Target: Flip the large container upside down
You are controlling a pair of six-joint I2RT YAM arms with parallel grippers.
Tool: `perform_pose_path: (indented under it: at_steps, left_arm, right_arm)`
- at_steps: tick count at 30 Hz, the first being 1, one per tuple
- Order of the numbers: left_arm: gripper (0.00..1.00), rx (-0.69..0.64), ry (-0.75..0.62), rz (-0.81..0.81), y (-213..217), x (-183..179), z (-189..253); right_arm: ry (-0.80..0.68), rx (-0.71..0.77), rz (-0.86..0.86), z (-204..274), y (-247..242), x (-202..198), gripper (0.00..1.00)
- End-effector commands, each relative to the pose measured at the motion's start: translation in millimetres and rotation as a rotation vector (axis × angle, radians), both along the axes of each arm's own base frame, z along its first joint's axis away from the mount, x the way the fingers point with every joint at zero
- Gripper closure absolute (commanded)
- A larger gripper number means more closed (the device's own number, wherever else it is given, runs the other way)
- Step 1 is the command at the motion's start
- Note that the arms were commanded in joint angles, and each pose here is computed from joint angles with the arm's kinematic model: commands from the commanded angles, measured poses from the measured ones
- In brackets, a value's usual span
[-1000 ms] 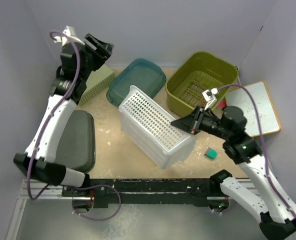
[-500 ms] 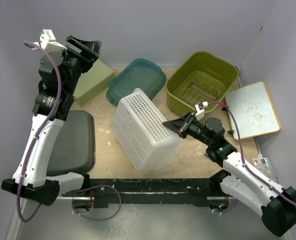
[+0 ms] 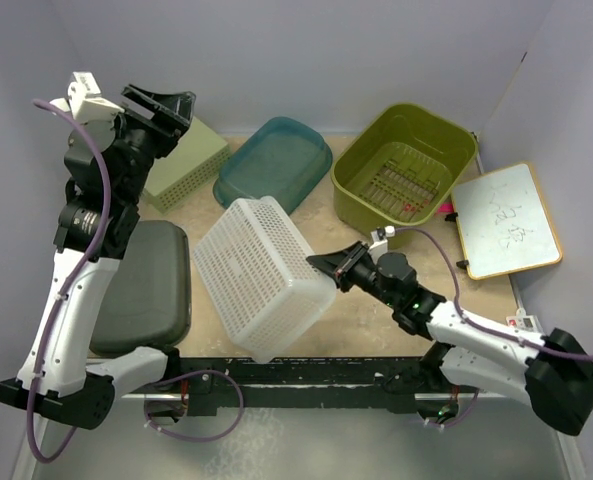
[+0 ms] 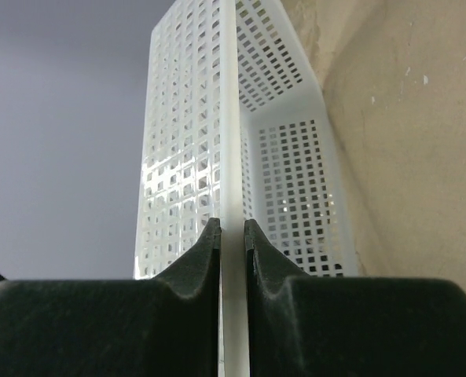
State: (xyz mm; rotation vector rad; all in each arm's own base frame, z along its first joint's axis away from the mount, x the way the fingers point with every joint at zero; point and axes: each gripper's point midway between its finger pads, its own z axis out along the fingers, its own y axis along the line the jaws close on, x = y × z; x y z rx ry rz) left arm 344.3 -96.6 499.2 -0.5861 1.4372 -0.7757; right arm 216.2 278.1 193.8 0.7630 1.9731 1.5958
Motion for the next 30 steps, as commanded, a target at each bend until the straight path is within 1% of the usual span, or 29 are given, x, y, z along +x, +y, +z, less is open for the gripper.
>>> perform_pose_path:
  at_steps: [1,2,3,4,5,7,8,10,13,16,18,22,23,25,26,28,30]
  left_arm:
    - [0.33,-0.006,-0.008,0.008,1.4,-0.4,-1.7]
    - [0.34,-0.005,-0.006,0.008,1.4,0.0,-2.9]
    - [0.34,-0.005,-0.007,0.008,1.2,0.3,-3.3]
    - [0.34,-0.005,-0.007,0.007,0.9,0.7,-3.5]
    - [0.33,-0.004,-0.006,0.004,0.3,1.4,-4.0]
    - [0.34,-0.001,-0.004,-0.001,-0.9,2.4,-5.0]
    - [0.34,0.001,-0.002,-0.002,-1.3,2.7,-5.6]
    - [0.34,0.009,0.0,-0.002,-1.1,2.5,-6.7]
    - [0.34,0.02,0.006,0.0,-0.5,2.3,-9.1]
    - [0.34,0.023,0.009,-0.005,-1.6,3.5,-11.3]
    - [0.34,0.03,0.021,-0.015,-4.0,5.1,-16.3]
    - [0.34,0.053,0.059,-0.053,-12.5,11.6,-30.5]
    - [0.34,0.062,0.073,-0.067,-15.7,13.4,-35.8]
    - [0.35,0.093,0.104,-0.097,-24.3,15.4,-47.3]
    - [0.35,0.119,0.113,-0.099,-28.3,13.2,-49.8]
    - [0.35,0.177,0.128,-0.08,-34.0,8.3,-50.3]
    - [0.35,0.216,0.14,-0.083,-41.3,4.9,-50.6]
  right_arm:
    - [0.035,-0.061,-0.006,-19.1,19.9,6.8,0.97]
    - [0.04,-0.081,0.012,-22.1,26.6,6.7,0.93]
    - [0.053,-0.104,0.023,-27.1,32.0,6.6,0.86]
    - [0.064,-0.124,0.029,-32.4,35.9,6.2,0.81]
    - [0.077,-0.137,0.03,-37.9,38.4,6.6,0.73]
    - [0.058,-0.147,0.031,-41.3,41.8,9.6,0.48]
    - [0.032,-0.162,0.035,-40.4,43.2,11.6,0.38]
    - [0.018,-0.231,0.032,-42.2,40.1,13.9,0.23]
    - [0.003,-0.333,-0.006,-43.0,25.1,17.2,0.09]
    - [-0.046,-0.406,-0.043,-34.1,6.1,17.1,0.03]
    - [-0.096,-0.494,-0.069,-26.1,-9.3,19.4,0.0]
    - [-0.263,-0.801,-0.116,7.0,-45.5,36.2,0.0]
    - [-0.284,-0.887,-0.137,14.1,-57.4,40.7,0.0]
    - [-0.323,-1.04,-0.219,44.5,-82.7,55.5,0.0]
    - [-0.335,-1.103,-0.245,56.4,-92.9,63.1,0.0]
    - [-0.291,-1.205,-0.28,70.2,-113.4,84.2,0.0]
    - [-0.211,-1.235,-0.278,76.1,-127.8,110.5,0.0]
